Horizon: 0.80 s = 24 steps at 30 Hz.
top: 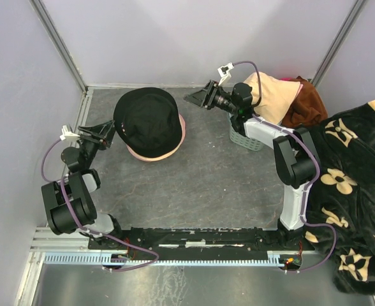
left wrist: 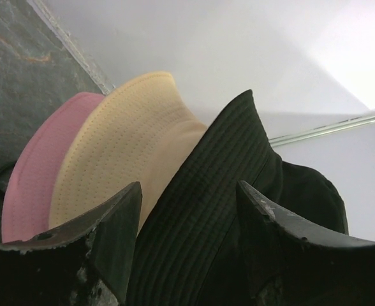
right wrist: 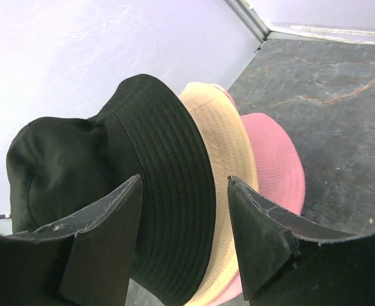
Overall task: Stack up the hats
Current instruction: Move the bin to the center of the board.
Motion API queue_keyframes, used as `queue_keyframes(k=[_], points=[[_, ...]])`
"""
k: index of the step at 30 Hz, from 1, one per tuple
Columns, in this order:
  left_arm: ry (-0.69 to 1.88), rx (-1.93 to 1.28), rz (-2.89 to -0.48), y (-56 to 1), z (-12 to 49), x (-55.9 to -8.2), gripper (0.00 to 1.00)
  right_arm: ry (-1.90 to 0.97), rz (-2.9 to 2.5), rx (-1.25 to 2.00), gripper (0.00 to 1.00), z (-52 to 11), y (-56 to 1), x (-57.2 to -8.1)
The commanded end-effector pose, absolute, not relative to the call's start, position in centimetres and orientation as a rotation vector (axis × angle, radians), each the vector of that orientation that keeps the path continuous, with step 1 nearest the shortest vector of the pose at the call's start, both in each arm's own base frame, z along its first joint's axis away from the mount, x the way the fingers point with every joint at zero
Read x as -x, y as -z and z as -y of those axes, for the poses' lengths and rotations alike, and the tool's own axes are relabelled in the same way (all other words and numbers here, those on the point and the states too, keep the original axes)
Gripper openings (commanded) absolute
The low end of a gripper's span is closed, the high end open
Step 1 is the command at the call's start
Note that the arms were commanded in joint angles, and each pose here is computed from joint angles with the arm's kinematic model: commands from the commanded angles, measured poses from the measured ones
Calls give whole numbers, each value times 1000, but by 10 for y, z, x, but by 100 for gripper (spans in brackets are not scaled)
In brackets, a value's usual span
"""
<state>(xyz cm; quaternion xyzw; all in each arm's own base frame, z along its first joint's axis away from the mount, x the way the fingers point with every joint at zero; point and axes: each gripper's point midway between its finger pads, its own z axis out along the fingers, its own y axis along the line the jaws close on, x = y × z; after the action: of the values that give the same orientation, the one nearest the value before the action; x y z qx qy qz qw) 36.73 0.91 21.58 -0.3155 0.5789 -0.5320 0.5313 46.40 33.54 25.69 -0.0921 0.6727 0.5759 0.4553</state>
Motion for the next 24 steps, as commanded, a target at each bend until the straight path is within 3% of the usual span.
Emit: queue_keyframes(k=[1,16,21,24], points=[[1284,613,-1344,-247,-6,-369,68,-1516,-1509,321,64,-346,-300,-458],[1274,596,-1412,-232,5,-380,66,-1593,-1554,334,64,-366,-270,-473],[1284,562,-1425,-234,11,-382,55,-1619,-1551,337,64,-369,-266,-475],[1292,554,-1430,-233,13,-383,35,-1633,-1551,338,64,-371,-263,-475]])
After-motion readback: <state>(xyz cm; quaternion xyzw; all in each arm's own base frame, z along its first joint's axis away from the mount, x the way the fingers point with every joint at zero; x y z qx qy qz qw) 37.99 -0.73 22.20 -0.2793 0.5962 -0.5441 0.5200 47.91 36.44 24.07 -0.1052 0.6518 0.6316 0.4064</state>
